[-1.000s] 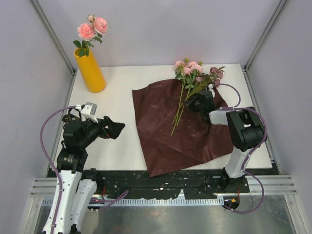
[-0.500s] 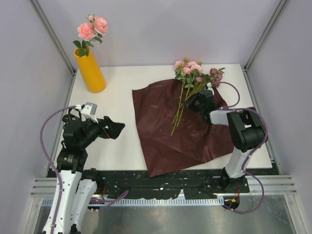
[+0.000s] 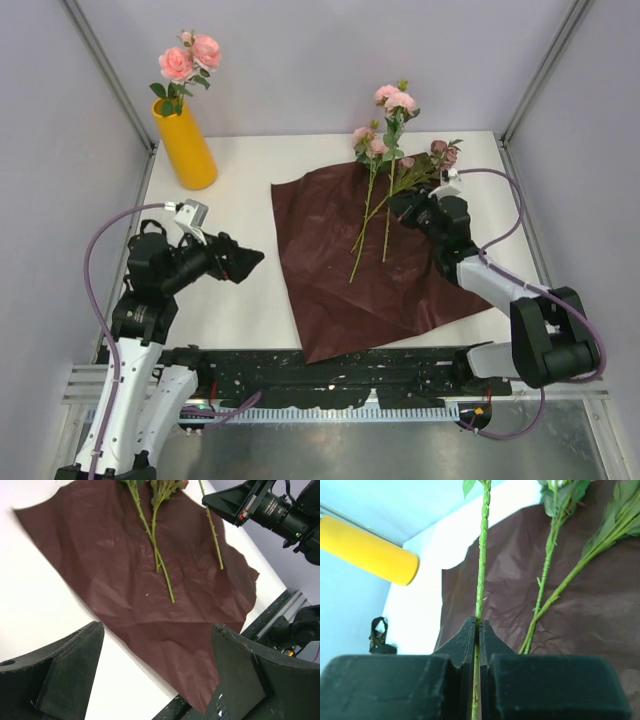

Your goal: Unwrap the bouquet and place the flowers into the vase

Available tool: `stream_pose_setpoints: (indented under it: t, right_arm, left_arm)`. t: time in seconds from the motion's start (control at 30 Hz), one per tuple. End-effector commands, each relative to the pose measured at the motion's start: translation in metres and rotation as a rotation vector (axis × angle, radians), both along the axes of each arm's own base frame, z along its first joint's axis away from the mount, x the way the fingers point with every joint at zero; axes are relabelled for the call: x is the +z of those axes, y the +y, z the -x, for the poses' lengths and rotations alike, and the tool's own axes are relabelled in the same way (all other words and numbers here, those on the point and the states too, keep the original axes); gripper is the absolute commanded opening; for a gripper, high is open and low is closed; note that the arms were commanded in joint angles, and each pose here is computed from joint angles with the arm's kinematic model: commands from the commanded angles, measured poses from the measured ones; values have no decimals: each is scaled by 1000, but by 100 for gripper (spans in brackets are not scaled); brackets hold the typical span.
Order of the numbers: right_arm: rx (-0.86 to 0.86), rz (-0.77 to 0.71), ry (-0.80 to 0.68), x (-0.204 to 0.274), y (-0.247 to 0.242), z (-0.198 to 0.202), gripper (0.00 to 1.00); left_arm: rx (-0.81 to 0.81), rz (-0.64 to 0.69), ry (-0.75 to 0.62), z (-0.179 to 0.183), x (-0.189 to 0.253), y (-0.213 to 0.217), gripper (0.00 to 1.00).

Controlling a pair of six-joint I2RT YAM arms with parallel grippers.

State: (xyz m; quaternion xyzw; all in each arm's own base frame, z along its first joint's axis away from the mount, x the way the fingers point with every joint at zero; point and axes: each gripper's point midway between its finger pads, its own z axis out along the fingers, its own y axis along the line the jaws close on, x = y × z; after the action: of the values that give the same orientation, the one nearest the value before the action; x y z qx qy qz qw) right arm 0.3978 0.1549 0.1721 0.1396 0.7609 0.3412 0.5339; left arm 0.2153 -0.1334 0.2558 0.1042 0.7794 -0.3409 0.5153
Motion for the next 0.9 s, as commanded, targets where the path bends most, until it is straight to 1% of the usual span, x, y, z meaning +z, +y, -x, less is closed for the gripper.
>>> stream_pose_setpoints:
  t: [0.0, 0.07, 0.2, 0.33, 0.37, 0.47, 0.53, 0.57, 0.67, 0.87]
  right_arm:
    - [22, -30, -165, 50, -1, 16, 5]
    - [60, -58, -188, 57, 4, 33, 5]
    - [159, -112, -314, 90, 21, 72, 5]
    - [302, -135, -420, 113, 53, 116, 6]
    - [355, -142, -439, 117, 67, 131, 5]
    - [426, -167, -527, 135, 83, 160, 6]
    - [492, -190, -553, 142, 99, 183, 6]
    - [494, -194, -560, 144, 101, 186, 6]
    - [585, -207, -560, 143, 122, 208, 5]
    - [638, -244, -568, 138, 136, 230, 6]
  left_arm:
    - [-97, 51, -52, 8, 41, -15, 90]
    - [-122, 66, -67, 9, 53, -20, 89]
    - [-195, 118, -71, 9, 72, -35, 88]
    - [-260, 162, -67, 6, 84, -56, 85]
    - [-279, 177, -62, 5, 85, -62, 85]
    - [-324, 247, -71, 1, 98, -79, 81]
    - [-355, 281, -73, 1, 107, -89, 77]
    - [-365, 296, -76, 1, 112, -92, 76]
    - [-396, 351, -106, 1, 130, -101, 75]
    - [-395, 400, -151, 3, 145, -104, 68]
